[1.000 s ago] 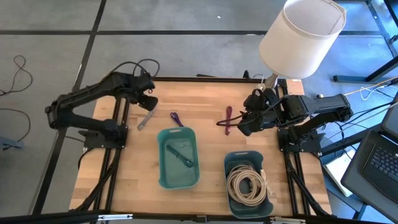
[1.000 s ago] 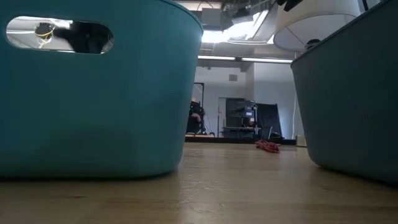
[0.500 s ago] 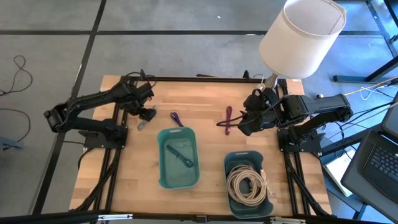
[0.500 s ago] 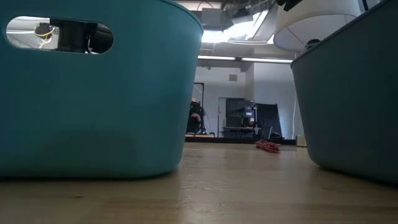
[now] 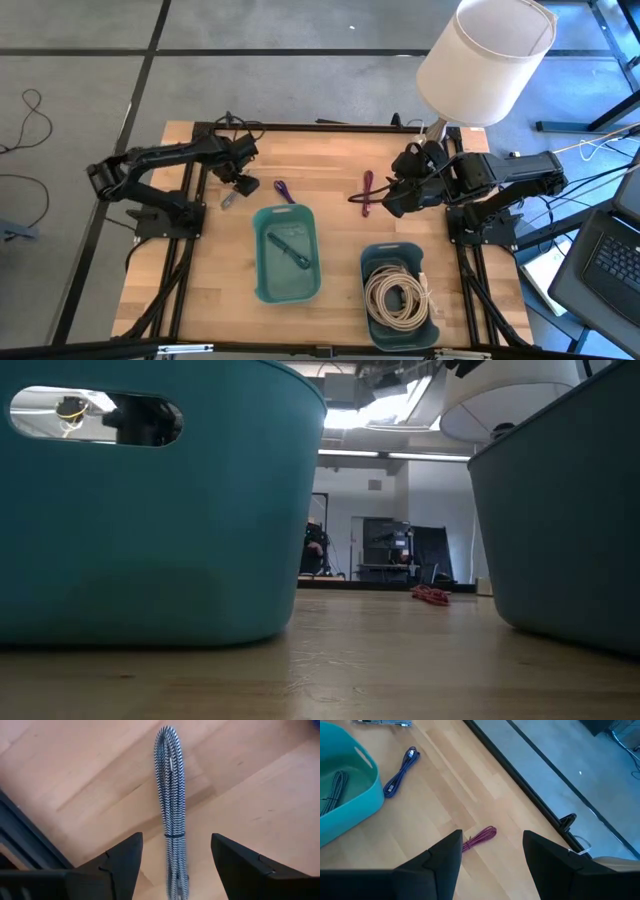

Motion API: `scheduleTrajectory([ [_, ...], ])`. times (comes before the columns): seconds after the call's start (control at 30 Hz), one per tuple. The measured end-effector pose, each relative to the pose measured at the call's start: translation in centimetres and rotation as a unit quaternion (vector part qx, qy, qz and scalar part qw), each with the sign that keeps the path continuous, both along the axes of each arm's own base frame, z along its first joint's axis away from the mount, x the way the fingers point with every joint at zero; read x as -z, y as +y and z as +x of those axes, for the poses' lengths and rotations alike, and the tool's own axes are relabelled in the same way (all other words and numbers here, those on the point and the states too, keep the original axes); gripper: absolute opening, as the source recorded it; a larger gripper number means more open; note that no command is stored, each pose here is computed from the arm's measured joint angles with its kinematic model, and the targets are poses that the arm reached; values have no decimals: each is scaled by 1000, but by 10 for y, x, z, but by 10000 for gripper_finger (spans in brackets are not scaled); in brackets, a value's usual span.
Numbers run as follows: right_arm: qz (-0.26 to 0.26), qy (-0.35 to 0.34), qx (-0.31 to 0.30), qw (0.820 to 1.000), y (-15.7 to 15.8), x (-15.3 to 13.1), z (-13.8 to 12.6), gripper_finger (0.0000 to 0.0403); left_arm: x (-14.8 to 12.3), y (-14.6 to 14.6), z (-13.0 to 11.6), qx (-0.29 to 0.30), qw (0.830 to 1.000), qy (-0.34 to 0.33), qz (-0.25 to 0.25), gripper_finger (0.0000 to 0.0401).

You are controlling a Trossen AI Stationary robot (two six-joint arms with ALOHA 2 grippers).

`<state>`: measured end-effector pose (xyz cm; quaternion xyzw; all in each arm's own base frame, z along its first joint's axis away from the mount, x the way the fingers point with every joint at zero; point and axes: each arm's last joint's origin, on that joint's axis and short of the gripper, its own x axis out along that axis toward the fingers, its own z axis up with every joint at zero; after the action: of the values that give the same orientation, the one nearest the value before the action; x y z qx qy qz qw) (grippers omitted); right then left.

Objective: Pick and place USB-C Cables
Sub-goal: Put the black and white USB cable into the green bin

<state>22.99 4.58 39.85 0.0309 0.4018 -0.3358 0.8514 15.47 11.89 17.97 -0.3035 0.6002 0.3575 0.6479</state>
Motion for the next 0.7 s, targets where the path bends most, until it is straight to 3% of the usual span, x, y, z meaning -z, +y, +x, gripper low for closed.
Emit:
scheduleTrajectory([
  [0.2, 0, 0, 0, 1000, 0, 0, 0, 211, 24, 7, 8, 16, 998, 54, -23, 229],
  [0.5, 0, 1, 0, 1000, 0, 0, 0, 211, 51, 15, 19, 38, 995, 81, -53, 219],
  [0.6, 0, 1, -1, 1000, 0, 0, 0, 211, 51, 14, 19, 50, 994, 80, -55, 188],
  [0.7, -1, 2, -1, 1000, 0, 0, 0, 211, 50, 14, 19, 56, 994, 72, -57, 131],
])
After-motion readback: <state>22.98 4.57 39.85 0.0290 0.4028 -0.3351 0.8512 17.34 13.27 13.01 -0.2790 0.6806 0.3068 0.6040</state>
